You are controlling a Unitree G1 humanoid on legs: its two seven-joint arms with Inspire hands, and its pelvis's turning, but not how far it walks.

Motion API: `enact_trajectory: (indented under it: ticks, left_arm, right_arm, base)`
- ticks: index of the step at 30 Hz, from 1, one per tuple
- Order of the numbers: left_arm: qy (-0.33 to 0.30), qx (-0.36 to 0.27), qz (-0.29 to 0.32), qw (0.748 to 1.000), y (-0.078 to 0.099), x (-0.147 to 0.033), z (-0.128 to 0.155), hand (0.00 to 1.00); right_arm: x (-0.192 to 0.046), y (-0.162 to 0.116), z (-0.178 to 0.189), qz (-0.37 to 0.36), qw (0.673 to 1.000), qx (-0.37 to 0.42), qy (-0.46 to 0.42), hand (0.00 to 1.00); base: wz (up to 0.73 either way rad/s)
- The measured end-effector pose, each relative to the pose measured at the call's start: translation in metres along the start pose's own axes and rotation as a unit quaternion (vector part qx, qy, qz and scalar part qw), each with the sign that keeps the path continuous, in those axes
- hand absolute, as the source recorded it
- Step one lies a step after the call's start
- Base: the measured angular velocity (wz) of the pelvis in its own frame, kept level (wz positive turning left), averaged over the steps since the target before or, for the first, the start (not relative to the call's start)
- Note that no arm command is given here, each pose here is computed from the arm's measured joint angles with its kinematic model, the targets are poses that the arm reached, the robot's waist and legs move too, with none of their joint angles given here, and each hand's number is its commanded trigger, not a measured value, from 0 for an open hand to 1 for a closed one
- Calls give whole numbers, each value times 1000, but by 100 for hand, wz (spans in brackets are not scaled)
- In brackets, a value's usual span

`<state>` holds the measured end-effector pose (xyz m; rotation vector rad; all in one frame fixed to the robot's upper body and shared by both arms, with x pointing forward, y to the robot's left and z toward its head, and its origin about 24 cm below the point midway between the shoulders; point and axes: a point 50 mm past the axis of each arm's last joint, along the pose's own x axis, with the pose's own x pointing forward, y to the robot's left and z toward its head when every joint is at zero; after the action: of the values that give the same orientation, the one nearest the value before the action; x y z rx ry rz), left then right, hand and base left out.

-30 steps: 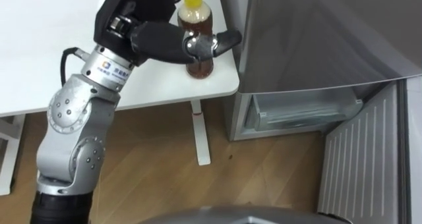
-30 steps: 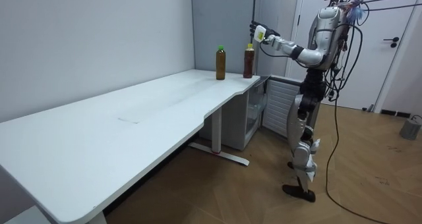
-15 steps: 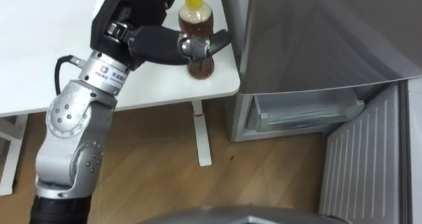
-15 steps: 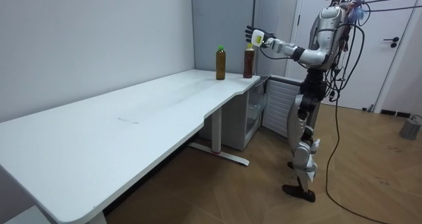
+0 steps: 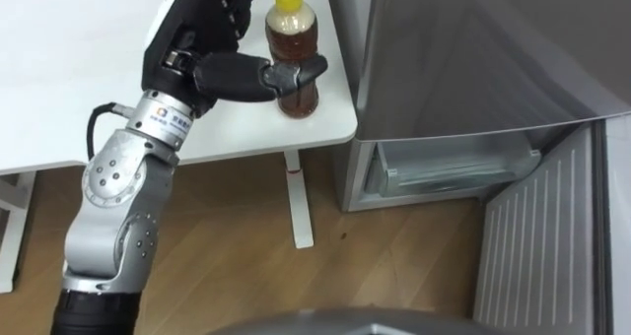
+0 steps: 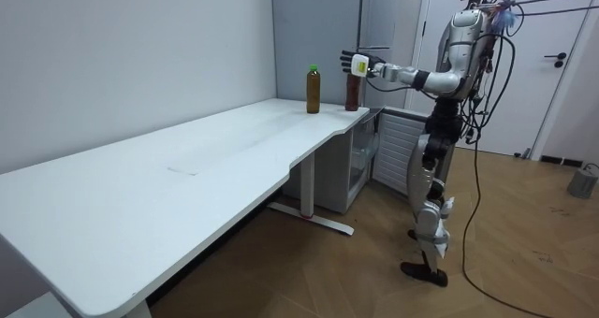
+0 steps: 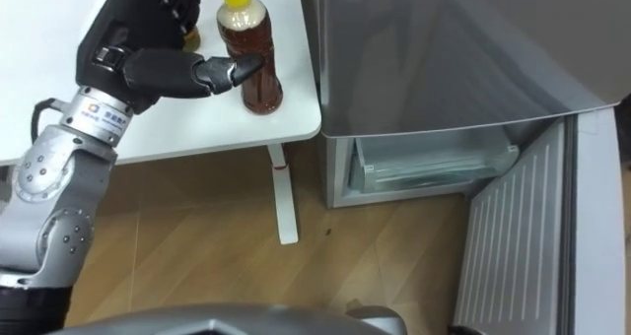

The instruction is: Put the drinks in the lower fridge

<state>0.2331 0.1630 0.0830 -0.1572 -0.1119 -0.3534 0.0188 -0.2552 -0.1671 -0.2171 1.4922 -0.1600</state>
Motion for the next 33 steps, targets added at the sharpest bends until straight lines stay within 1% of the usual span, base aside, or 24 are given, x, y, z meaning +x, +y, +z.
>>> enact_trajectory:
  ticks: [6,14,22,33]
  left_arm:
    - [18,-8,8,1000,3,-1,-9,0]
    - [38,-23,6,999,0,0,-19,0]
    - [56,-35,5,998,-3,0,-25,0]
    - [80,-39,15,996,1,0,-32,0]
  right_arm:
    - [0,0,-1,0,1000,0,4,0]
    - [0,-2,2,-1,1000,1,1,0]
    - [0,-2,1,-2,1000,0,8,0]
    - [0,-2,-1,-3,1000,-2,9,0]
  base:
    - [0]
    - [0]
    - [0]
    - [0]
